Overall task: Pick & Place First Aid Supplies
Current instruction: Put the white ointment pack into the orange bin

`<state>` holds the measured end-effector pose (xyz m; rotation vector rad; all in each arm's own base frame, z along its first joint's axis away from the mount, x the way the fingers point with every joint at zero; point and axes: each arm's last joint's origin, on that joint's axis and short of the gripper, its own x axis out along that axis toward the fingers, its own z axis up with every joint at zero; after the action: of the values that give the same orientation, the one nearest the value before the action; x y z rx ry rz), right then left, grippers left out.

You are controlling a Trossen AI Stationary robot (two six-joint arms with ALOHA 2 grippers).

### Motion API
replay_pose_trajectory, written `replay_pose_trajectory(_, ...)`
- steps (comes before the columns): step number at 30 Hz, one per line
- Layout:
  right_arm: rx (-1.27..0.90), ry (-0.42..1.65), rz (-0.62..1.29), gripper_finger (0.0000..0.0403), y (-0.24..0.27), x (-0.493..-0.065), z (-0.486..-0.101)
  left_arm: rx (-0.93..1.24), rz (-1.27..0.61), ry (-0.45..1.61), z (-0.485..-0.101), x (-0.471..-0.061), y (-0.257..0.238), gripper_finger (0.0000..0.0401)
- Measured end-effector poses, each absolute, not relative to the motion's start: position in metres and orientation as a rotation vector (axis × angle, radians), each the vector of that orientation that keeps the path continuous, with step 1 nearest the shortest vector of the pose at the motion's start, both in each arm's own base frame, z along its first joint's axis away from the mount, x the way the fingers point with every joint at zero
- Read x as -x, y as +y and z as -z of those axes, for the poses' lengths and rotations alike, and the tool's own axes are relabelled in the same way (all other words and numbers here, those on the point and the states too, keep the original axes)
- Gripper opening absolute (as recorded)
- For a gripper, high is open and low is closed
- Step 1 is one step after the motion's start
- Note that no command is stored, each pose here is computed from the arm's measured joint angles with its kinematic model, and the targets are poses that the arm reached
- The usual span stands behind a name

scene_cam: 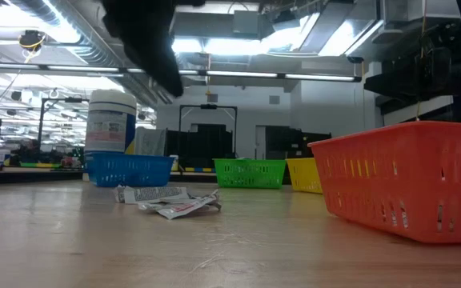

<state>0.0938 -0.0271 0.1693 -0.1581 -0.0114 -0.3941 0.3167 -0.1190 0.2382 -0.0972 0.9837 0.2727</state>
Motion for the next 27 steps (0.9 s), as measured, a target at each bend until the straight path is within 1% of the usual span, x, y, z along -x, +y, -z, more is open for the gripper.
replay_pose_trajectory(7, 0.158, -0.011, 0.394, 0.0236, -0.027, -0.094, -0.169, -0.023, -0.226, 1.08, -0.209, -0.317, -0.141, 0.009)
replay_pose_trajectory(14, 0.158, -0.011, 0.394, 0.0236, -0.027, -0.094, -0.169, -0.088, -0.219, 1.088, -0.185, -0.313, -0.151, 0.0098)
replay_pose_trajectory(16, 0.158, -0.011, 0.395, 0.0236, -0.027, -0.094, -0.169, -0.099, -0.207, 1.101, -0.176, -0.31, -0.147, 0.0106)
replay_pose_trajectory(20, 0.158, -0.011, 0.394, 0.0236, -0.027, -0.094, -0.169, -0.054, -0.172, 1.132, -0.16, -0.308, -0.138, 0.013)
replay_pose_trajectory(23, 0.158, -0.011, 0.394, 0.0236, -0.027, -0.094, -0.169, -0.019, -0.163, 1.136, -0.156, -0.31, -0.132, 0.0153)
replay_pose_trajectory(27, 0.158, -0.011, 0.394, 0.0236, -0.027, -0.094, -0.169, 0.014, -0.197, 1.142, -0.155, -0.315, -0.118, 0.0178)
